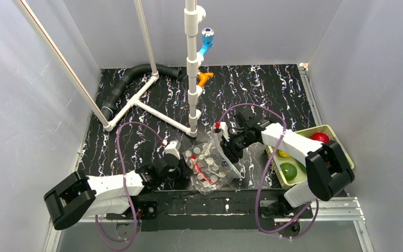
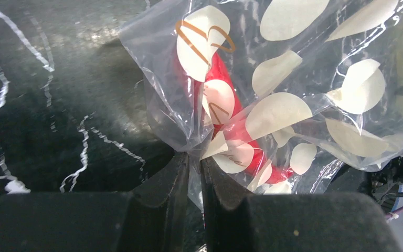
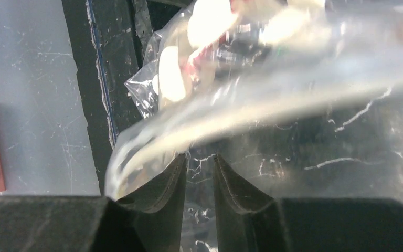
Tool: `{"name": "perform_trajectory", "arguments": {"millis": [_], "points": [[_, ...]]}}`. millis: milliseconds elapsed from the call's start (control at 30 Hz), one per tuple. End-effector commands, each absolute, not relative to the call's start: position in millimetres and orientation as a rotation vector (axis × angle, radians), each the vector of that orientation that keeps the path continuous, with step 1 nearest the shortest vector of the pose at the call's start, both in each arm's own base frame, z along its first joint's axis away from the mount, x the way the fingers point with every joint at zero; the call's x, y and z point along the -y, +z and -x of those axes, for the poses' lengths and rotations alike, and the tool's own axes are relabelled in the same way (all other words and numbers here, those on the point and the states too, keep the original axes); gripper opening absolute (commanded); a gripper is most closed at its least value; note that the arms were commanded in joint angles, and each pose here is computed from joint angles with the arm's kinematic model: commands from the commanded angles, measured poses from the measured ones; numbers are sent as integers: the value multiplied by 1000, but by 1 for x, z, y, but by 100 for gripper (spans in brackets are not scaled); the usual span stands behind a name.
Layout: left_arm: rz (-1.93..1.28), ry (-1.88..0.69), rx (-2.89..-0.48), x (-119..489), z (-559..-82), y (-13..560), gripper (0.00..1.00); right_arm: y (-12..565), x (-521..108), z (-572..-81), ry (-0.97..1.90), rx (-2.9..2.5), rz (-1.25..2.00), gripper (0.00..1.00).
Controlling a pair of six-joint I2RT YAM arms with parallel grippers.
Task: Open the zip-top bag and remove the fake food
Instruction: Pick up the fake vegetable from the zipper food storage bag.
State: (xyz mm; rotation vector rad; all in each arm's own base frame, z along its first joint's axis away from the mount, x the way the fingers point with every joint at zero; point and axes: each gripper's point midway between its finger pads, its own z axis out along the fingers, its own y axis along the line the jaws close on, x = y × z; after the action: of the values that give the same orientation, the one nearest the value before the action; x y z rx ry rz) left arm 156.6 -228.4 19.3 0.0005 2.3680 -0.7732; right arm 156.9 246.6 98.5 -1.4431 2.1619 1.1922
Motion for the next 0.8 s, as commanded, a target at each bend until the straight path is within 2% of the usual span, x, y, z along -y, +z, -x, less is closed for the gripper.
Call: {"name": "perform_trajectory", "arguments": {"millis": [0,167,433,533,767], "points": [[-75,-830,-2346,252,-166,32,12,98,-260,-155,1225,-2200,1496,35],[-128,-907,-2369,282,-170,30,10,88,-270,-143,1205,-2231,1599,45],[-143,-1136,-2355,326,-169,35,10,66,-264,-151,1113,-2370,1593,62],[-105,-1132,-2361,323,-169,33,11,61,-258,-158,1061,-2406,1559,63],[15,-1002,-2305,277,-169,55,52,71,-247,-178,1056,-2393,1426,60]]}}
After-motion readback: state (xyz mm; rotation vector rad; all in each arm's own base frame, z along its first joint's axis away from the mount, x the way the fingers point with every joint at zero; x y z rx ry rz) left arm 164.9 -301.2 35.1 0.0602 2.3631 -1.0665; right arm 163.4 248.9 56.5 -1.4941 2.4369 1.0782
